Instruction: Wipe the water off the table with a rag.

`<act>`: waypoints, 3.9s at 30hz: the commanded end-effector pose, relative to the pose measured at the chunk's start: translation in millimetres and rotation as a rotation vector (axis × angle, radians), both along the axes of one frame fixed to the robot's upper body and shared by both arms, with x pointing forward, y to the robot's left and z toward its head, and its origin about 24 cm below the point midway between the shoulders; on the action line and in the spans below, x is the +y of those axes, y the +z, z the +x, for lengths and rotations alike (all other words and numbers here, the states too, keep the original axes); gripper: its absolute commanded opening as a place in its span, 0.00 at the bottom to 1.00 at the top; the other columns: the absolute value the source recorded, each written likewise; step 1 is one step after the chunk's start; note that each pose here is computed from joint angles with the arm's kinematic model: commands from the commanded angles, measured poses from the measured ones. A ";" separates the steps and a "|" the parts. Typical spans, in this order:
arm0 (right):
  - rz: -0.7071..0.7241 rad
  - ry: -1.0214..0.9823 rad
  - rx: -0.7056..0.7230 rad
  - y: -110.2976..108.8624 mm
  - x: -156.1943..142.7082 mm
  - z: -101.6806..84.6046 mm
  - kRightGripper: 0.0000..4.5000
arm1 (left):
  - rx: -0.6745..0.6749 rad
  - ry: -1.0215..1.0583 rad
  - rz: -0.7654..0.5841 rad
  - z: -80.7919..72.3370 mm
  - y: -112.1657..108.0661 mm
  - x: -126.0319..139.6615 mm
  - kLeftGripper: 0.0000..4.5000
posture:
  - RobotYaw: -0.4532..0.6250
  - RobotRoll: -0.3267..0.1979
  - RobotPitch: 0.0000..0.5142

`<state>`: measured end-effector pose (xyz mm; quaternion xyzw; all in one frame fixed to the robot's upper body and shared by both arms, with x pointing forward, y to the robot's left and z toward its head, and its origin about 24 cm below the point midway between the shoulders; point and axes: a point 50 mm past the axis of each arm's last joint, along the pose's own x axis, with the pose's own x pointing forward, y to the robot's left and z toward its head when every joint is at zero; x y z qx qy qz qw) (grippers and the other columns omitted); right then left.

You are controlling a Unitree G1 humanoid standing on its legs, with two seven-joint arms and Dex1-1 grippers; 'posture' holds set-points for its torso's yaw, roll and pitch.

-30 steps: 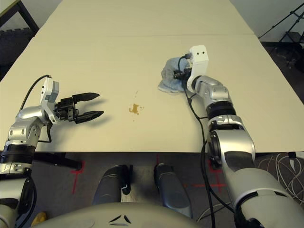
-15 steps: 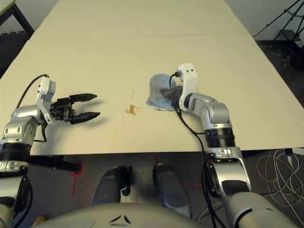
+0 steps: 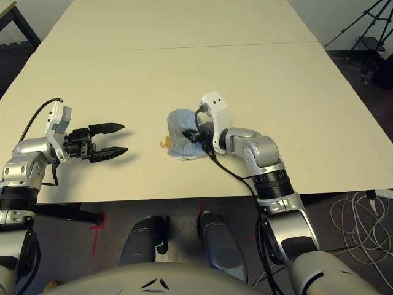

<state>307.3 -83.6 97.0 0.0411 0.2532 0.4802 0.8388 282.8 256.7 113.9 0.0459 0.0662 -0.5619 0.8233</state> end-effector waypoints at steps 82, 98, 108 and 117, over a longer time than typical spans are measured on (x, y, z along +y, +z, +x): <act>-0.202 -0.846 -0.348 62.0 -261.5 36.5 1.00 | -0.140 0.164 -0.101 34.9 17.4 -5.3 1.00 | 0.21 0.62 0.21; 0.061 -0.959 -0.754 69.0 -281.9 8.7 1.00 | -0.364 0.986 -0.276 51.1 24.1 37.7 1.00 | 0.22 0.62 0.27; 0.049 -0.943 -0.782 52.2 -277.4 4.1 1.00 | -0.441 1.311 -0.230 47.3 27.2 72.2 1.00 | 0.25 0.62 0.27; 0.077 -0.895 -0.778 47.5 -262.1 11.2 1.00 | -0.451 1.319 -0.217 48.7 28.4 74.8 1.00 | 0.26 0.62 0.28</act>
